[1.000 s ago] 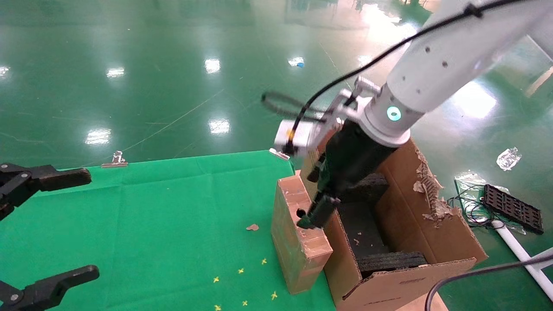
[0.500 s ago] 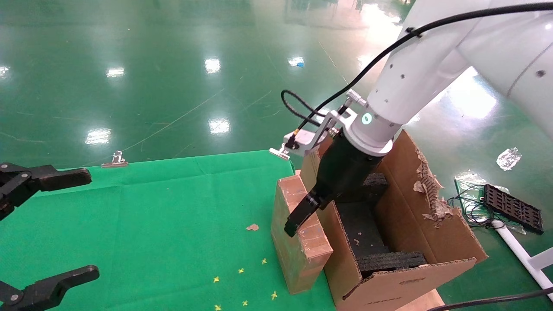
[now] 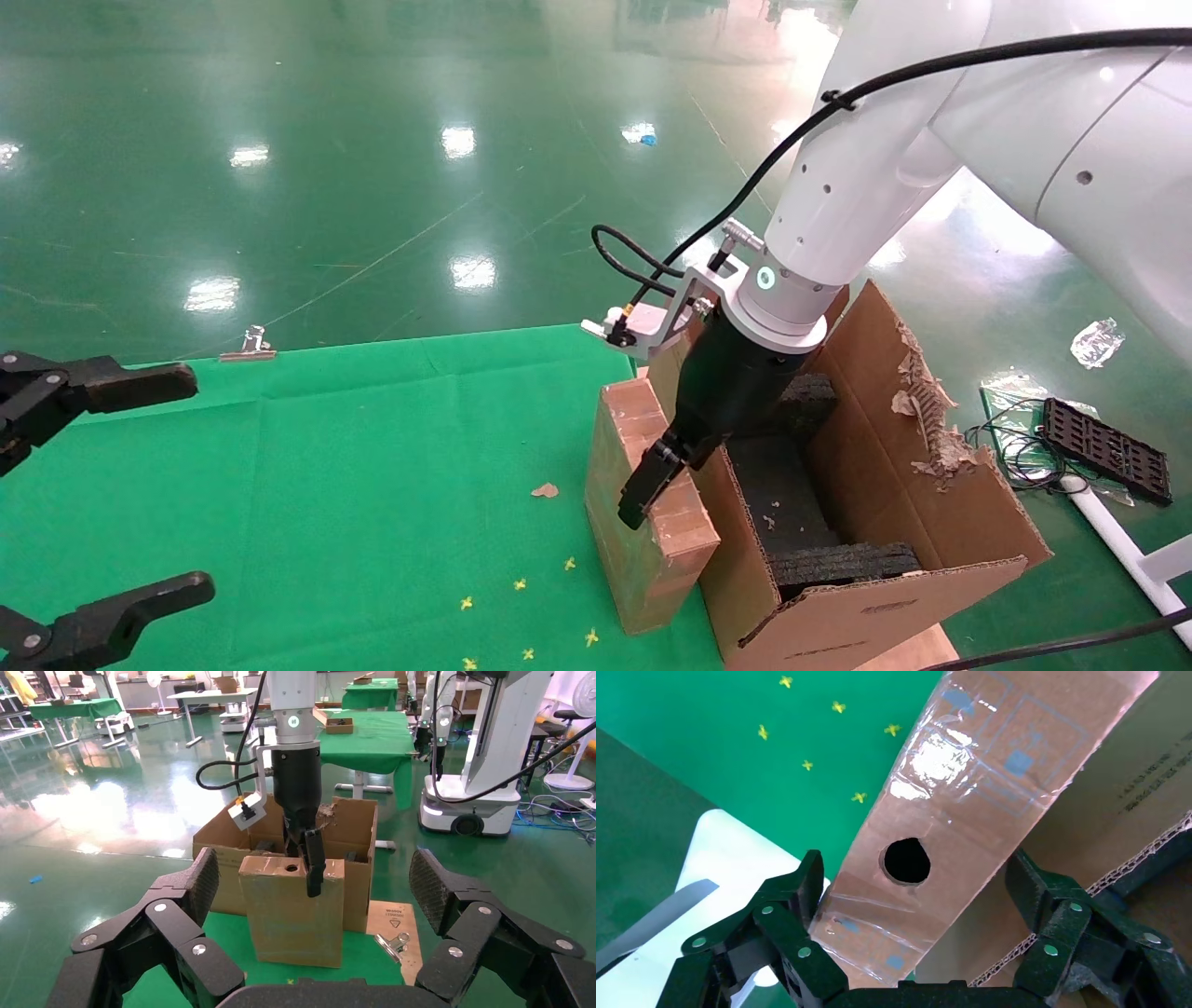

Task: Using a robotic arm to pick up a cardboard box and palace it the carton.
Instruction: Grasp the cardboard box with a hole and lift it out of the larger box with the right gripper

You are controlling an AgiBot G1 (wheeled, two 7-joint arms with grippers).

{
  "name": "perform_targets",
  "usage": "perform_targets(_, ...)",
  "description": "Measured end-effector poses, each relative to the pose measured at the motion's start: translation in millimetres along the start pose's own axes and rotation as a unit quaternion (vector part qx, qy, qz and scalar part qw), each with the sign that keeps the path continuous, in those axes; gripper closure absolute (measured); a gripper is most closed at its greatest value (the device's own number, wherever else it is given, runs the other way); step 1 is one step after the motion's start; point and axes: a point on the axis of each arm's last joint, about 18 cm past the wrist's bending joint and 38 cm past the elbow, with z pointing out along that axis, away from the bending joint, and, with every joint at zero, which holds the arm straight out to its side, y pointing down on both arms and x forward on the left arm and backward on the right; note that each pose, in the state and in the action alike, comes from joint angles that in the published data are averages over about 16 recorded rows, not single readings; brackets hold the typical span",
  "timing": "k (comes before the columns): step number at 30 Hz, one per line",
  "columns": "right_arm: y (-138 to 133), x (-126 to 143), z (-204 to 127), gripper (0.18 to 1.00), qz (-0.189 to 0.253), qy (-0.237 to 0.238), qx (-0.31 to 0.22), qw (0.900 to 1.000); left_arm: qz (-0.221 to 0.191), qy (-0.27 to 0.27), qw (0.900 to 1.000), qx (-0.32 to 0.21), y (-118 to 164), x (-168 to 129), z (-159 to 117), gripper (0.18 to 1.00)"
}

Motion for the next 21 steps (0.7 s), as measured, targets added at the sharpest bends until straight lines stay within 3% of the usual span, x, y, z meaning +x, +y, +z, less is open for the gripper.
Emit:
perform_targets(8,2.0,2.1,4.8,0.270,0.004,0.005,-0.008,1.000,0.000,0.000,1.0000,0.000,0.0,0.0,0.0,0.221)
perform_targets(17,4.2,5.2,6.3,0.449,0.005,0.004,-0.007,1.000,0.000,0.000,1.0000,0.000,0.0,0.0,0.0,0.319)
perform_targets(21,3.0,7.3,0.3,0.544,0.002,0.000,0.008,1.000,0.000,0.000,1.0000,0.000,0.0,0.0,0.0,0.399)
